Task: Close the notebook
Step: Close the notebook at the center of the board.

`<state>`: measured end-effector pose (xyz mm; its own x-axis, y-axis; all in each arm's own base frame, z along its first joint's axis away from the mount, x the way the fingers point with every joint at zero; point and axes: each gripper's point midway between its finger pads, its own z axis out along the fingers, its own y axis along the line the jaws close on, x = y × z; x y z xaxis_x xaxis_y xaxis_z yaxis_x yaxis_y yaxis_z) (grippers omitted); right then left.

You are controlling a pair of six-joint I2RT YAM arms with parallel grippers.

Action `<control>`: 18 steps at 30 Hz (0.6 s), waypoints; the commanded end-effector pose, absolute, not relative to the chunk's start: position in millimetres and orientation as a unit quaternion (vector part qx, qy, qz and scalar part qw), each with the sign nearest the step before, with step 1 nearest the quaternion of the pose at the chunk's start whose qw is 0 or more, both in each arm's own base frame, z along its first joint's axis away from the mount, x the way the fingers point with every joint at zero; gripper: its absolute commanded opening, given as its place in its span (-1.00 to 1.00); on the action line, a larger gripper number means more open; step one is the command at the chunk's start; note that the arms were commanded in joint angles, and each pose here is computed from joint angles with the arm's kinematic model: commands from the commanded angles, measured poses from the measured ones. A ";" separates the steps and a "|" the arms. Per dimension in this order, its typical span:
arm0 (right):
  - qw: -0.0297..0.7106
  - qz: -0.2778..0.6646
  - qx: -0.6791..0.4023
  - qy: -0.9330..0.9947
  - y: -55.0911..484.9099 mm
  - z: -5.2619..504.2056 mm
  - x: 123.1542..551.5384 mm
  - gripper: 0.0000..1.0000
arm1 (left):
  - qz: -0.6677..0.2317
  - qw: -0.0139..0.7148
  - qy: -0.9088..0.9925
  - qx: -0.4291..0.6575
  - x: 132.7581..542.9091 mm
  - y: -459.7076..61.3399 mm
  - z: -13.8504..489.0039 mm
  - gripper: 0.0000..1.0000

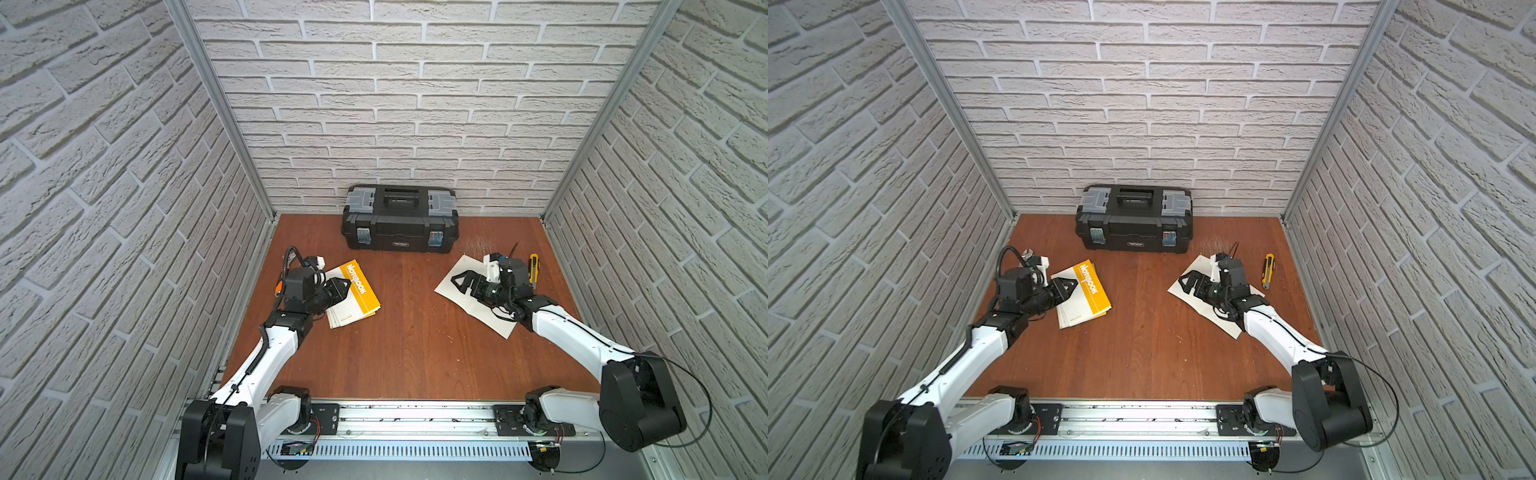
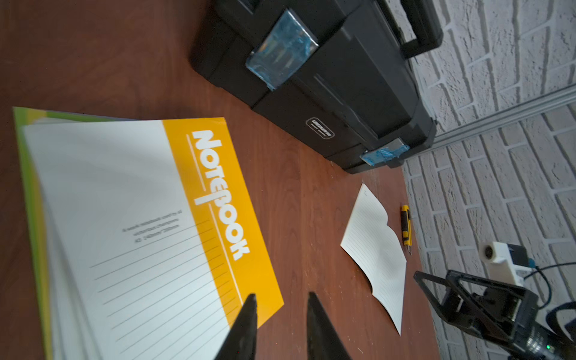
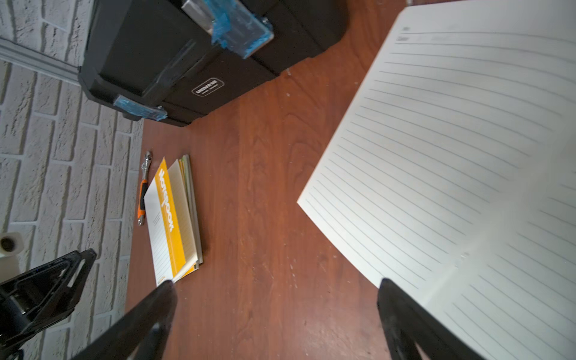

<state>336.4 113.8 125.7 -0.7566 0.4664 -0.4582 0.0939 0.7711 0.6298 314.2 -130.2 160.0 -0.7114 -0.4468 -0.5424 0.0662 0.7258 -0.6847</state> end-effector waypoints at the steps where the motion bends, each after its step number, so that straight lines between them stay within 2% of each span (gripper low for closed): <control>1: 0.312 0.261 0.174 0.897 91.8 118.6 325.3 1.00 | -0.395 0.368 0.836 -0.098 321.5 -166.1 176.6 -0.43; 9: 0.285 0.241 0.268 0.888 47.5 78.4 306.2 1.00 | -0.484 0.324 0.812 -0.040 322.2 -291.6 178.1 -0.37; 18: 0.286 0.220 0.308 0.880 14.1 72.5 299.0 1.00 | -0.558 0.268 0.782 -0.074 331.7 -381.3 143.5 -0.36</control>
<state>296.2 21.5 66.2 -0.6696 0.6582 -0.3440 0.4238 0.7190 0.5509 315.9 -363.2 116.2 -0.8760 -0.3169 -0.3636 0.1711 0.5005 -0.8486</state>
